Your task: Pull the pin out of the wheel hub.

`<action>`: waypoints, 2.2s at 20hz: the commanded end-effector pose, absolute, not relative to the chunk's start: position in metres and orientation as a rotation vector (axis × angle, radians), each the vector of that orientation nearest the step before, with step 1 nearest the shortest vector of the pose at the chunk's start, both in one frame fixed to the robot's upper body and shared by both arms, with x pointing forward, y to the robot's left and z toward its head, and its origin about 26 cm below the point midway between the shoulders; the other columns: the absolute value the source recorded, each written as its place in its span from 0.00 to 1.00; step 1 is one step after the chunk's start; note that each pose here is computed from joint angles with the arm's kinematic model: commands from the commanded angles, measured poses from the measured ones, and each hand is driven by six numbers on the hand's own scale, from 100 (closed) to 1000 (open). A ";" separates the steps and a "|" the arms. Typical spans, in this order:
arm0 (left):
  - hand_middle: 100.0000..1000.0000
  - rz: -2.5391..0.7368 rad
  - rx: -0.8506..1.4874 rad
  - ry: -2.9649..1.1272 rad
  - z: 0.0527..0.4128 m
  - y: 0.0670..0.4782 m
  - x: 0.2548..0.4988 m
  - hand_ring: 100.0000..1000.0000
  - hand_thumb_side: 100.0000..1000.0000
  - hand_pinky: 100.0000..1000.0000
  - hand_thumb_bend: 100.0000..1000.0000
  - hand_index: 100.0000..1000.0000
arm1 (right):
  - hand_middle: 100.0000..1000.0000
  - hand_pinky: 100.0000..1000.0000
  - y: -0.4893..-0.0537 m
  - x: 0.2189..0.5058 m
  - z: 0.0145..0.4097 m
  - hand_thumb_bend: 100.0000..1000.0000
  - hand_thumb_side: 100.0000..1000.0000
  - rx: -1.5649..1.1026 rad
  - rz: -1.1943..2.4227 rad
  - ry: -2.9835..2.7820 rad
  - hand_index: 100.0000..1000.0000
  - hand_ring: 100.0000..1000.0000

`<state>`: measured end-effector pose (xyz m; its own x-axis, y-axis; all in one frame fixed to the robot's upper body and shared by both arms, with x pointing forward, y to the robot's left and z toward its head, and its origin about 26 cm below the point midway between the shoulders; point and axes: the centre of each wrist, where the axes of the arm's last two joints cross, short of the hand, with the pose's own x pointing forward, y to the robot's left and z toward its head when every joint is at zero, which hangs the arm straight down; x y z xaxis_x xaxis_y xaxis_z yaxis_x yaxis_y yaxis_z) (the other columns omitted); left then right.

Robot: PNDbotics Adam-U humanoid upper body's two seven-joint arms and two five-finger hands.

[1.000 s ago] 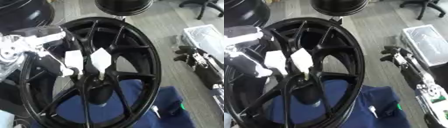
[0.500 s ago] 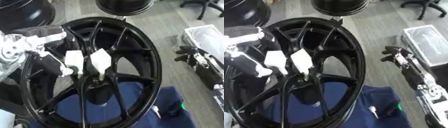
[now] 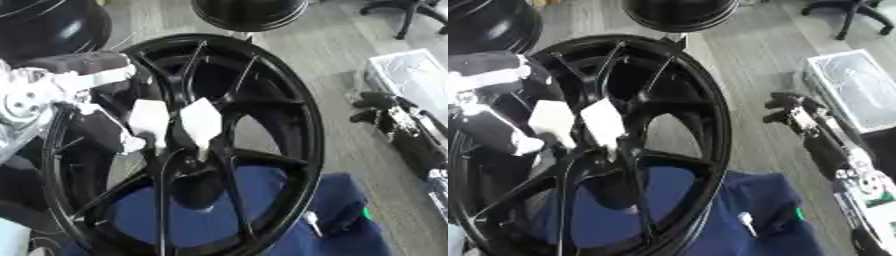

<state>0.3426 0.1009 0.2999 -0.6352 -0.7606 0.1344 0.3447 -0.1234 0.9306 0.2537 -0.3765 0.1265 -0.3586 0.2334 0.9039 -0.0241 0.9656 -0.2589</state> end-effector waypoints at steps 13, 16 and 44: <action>0.51 -1.764 0.521 -1.327 0.346 0.116 0.323 0.68 0.00 0.78 0.09 0.25 | 0.68 0.87 -0.381 0.253 0.134 0.00 0.69 -0.183 0.294 -1.927 0.79 0.64; 0.50 -1.714 0.514 -1.442 0.361 0.124 0.312 0.67 0.00 0.77 0.03 0.24 | 0.68 0.87 -0.381 0.253 0.134 0.00 0.69 -0.183 0.292 -1.928 0.79 0.64; 0.52 -0.411 0.916 -1.499 0.284 0.369 0.294 0.66 0.00 0.72 0.00 0.46 | 0.68 0.87 -0.384 0.249 0.137 0.00 0.68 -0.227 0.230 -1.970 0.79 0.64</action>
